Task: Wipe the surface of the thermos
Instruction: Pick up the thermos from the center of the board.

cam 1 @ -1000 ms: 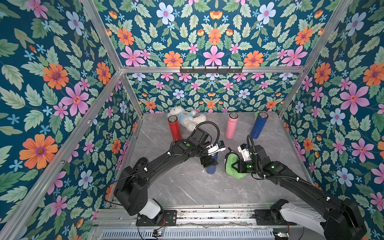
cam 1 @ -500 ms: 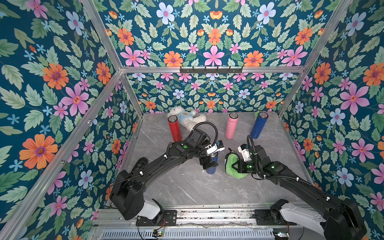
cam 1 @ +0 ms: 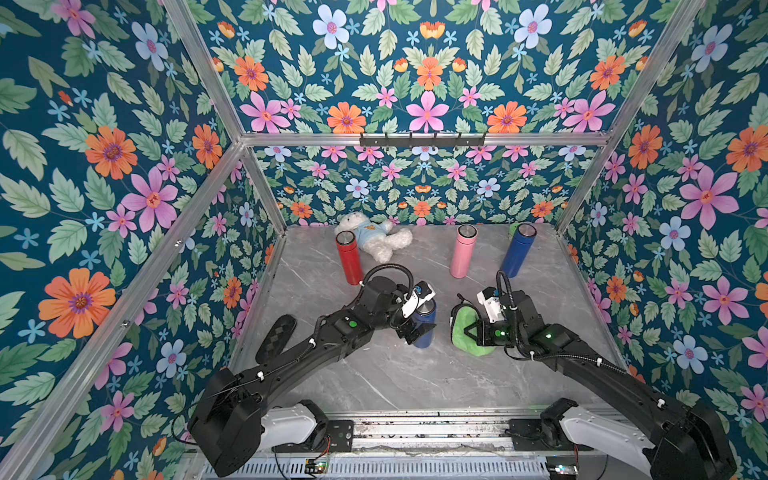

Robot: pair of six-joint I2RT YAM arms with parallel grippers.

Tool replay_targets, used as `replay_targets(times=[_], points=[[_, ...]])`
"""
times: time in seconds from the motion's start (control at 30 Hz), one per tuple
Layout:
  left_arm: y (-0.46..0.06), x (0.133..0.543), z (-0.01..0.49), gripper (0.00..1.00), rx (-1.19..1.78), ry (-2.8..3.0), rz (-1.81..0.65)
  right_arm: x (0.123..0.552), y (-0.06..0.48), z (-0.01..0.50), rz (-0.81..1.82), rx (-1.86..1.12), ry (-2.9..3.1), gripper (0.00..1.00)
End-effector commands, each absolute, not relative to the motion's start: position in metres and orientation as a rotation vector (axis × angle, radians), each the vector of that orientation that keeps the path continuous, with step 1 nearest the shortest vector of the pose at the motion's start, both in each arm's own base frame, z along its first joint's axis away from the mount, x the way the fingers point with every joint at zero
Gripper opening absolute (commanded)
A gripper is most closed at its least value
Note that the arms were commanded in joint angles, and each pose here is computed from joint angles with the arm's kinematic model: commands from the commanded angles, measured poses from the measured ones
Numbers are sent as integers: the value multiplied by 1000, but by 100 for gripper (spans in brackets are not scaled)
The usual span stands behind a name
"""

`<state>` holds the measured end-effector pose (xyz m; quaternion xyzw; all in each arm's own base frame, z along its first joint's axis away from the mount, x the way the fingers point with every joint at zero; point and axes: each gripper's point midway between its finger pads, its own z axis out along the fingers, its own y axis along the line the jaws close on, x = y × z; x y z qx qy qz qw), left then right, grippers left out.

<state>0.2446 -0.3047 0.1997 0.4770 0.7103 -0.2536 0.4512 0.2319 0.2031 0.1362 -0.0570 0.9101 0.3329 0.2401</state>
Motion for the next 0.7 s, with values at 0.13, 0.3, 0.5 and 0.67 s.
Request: replay_targets(times=[0.13,0.3,0.5,0.67], points=[[-304,253,229,99,989,1593,-676,229,202,143,907,-150,2507,0],[-306,245,230,99,977,1493,-728,228,199,147,896,-129,2507,0],[-306,241,229,99,929,1378,-761,225,192,152,865,-111,2520,0],[-302,237,234,99,879,1275,-775,221,187,153,842,-95,2531,0]])
